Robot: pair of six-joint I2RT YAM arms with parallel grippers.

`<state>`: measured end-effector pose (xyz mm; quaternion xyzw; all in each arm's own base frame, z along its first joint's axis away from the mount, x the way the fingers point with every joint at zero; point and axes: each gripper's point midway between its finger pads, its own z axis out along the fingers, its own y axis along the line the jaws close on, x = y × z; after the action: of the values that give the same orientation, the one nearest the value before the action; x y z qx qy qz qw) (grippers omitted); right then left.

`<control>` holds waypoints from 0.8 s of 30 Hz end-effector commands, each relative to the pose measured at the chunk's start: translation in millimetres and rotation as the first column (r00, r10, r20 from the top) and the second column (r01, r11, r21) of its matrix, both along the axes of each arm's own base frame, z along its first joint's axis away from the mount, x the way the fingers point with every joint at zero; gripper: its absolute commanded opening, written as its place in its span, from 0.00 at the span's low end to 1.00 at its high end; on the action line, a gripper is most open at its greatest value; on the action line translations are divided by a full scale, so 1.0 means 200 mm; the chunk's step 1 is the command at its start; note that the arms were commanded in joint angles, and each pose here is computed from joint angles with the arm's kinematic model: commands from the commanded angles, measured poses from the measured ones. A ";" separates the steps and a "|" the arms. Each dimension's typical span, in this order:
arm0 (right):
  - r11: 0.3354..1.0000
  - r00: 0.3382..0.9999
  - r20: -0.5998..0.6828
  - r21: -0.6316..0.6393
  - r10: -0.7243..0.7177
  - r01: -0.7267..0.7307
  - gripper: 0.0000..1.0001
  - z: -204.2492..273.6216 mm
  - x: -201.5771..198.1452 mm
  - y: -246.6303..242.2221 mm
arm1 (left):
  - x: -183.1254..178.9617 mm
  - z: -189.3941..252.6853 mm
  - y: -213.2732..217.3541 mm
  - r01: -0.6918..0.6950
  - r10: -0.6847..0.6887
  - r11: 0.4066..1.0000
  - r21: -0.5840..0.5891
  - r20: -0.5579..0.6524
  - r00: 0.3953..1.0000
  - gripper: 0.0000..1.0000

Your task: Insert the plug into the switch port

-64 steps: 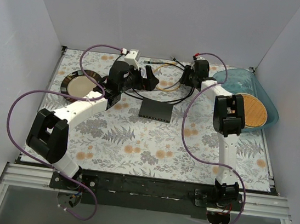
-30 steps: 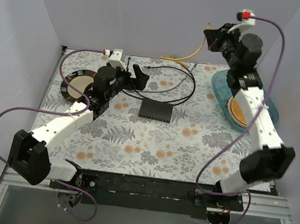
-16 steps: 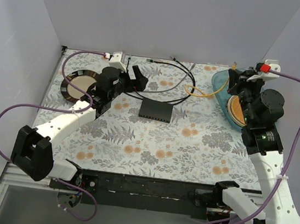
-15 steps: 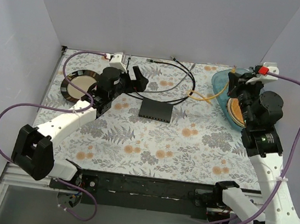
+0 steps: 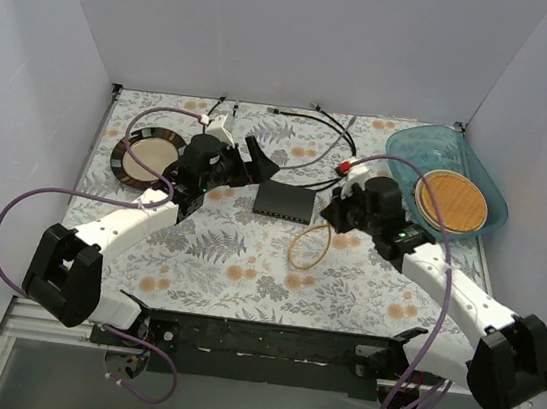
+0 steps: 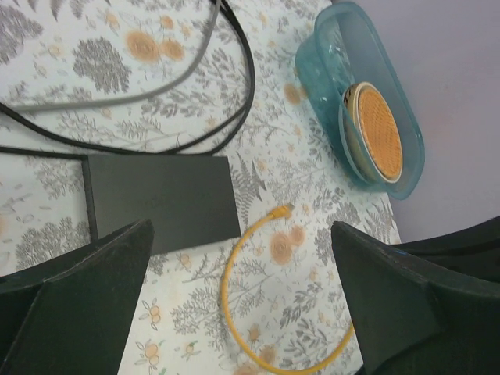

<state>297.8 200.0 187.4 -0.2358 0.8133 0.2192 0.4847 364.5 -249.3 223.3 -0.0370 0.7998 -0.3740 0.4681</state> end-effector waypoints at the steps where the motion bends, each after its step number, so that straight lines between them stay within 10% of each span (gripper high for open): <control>1: 0.980 0.980 0.000 0.036 0.198 -0.198 0.01 -0.06 -0.09 0.28 | -0.11 0.01 -0.04 0.067 -0.071 0.994 -0.090 -0.041 0.997 0.98; 24: 0.959 0.961 -0.054 0.099 0.270 -0.264 0.01 -0.09 -0.13 0.54 | -0.32 -0.15 -0.30 0.342 -0.366 0.920 -0.192 -0.102 0.925 0.55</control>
<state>259.1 300.0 139.6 -0.3273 0.7956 0.3211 0.3958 302.3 -296.3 170.1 0.0060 0.8085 -0.4944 0.3191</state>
